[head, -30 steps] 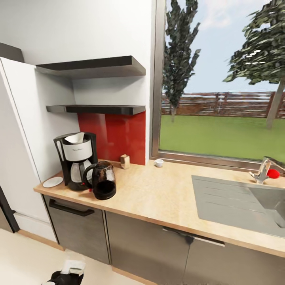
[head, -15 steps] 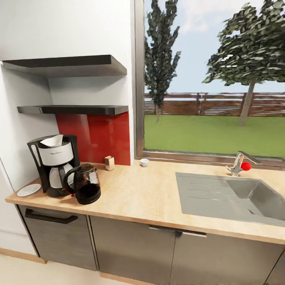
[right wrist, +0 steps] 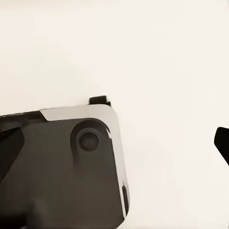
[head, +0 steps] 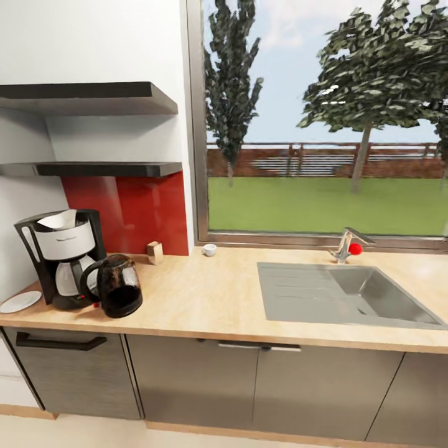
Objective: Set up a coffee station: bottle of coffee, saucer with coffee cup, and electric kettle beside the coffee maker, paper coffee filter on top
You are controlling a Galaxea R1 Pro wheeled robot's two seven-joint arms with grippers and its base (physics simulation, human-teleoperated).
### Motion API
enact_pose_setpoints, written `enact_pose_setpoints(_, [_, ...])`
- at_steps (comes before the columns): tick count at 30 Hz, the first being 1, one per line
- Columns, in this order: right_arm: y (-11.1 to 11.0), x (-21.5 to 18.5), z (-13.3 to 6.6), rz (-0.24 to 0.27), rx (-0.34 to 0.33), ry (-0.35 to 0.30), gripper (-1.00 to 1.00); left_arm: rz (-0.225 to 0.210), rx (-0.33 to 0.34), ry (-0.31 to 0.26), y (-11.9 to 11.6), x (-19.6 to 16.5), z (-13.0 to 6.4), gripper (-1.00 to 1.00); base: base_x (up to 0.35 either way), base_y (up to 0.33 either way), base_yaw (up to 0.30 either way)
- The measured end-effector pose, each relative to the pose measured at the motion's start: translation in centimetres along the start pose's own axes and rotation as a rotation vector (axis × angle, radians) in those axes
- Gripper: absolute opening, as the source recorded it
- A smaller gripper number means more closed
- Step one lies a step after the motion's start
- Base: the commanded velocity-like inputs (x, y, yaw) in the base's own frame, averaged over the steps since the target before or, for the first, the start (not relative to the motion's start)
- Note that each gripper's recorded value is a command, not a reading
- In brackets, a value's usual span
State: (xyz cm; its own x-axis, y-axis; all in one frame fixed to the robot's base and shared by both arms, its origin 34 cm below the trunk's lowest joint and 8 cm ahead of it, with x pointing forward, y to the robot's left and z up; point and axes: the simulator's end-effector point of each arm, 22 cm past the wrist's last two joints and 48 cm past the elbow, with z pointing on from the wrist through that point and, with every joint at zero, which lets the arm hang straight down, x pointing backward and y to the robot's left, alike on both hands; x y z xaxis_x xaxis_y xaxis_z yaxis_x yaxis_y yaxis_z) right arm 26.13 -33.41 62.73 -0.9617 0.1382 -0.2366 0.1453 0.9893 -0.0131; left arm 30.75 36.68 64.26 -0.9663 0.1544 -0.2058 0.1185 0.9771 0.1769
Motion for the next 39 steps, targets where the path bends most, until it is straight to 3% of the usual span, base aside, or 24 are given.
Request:
enact_pose_setpoints(5, [-0.1, 0.0, 0.0, 0.022, 0.001, 0.000, 1.00, 0.000, 0.004, -0.066, -0.3, -1.1, 0.0, 1.00, -0.060, 0.000, -0.107])
enact_pose_setpoints(9, [0.3, -0.9, 0.1, 0.020, -0.007, -0.017, 1.00, 0.000, 0.006, -0.068, -0.3, -1.1, 0.0, 1.00, -0.004, 0.000, -0.065])
enact_pose_setpoints(11, [0.4, -1.2, 0.1, 0.017, -0.007, -0.025, 1.00, 0.000, 0.017, -0.095, -0.9, -2.3, -0.1, 1.00, 0.000, 0.000, -0.002])
enact_pose_setpoints(13, [0.3, -1.3, 0.1, 0.014, -0.006, -0.026, 1.00, 0.013, 0.031, -0.162, -1.8, -4.6, -0.3, 1.00, 0.000, 0.000, 0.000])
enact_pose_setpoints(15, [0.3, -1.3, 0.1, 0.012, -0.004, -0.027, 1.00, 0.121, 0.068, -0.333, -3.9, -10.2, -1.7, 1.00, 0.000, 0.000, 0.000])
enact_pose_setpoints(19, [0.3, -1.2, 0.1, 0.011, -0.003, -0.026, 1.00, 0.262, 0.176, -0.455, -8.0, -14.8, -3.7, 1.00, 0.000, 0.000, 0.000])
enact_pose_setpoints(21, [0.3, -1.2, 0.1, 0.010, -0.003, -0.026, 1.00, 0.343, 0.282, -0.532, -11.4, -17.9, -5.9, 1.00, 0.000, 0.000, 0.000])
enact_pose_setpoints(24, [0.3, -1.2, 0.1, 0.009, -0.003, -0.026, 1.00, 0.408, 0.390, -0.603, -14.6, -20.6, -8.7, 1.00, 0.000, 0.000, 0.000])
enact_pose_setpoints(26, [0.3, -1.2, 0.1, 0.009, -0.002, -0.026, 1.00, 0.459, 0.497, -0.646, -17.7, -22.5, -11.5, 1.00, 0.000, 0.000, 0.000])
enact_pose_setpoints(31, [0.3, -1.2, 0.1, 0.009, -0.002, -0.026, 1.00, 0.538, 0.713, -0.674, -24.5, -24.8, -17.8, 1.00, 0.000, 0.000, 0.000])
enact_pose_setpoints(36, [0.3, -1.3, 0.1, 0.011, -0.002, -0.027, 1.00, 0.599, 0.839, -0.700, -27.2, -27.4, -23.3, 1.00, 0.000, 0.000, 0.000])
enact_pose_setpoints(37, [0.3, -1.3, 0.1, 0.012, -0.003, -0.027, 1.00, 0.640, 0.913, -0.707, -28.2, -28.4, -26.1, 1.00, 0.000, 0.000, 0.000])
enact_pose_setpoints(39, [0.3, -1.3, 0.1, 0.012, -0.004, -0.027, 1.00, 0.676, 0.971, -0.710, -28.8, -29.0, -28.5, 1.00, 0.000, 0.000, 0.000])
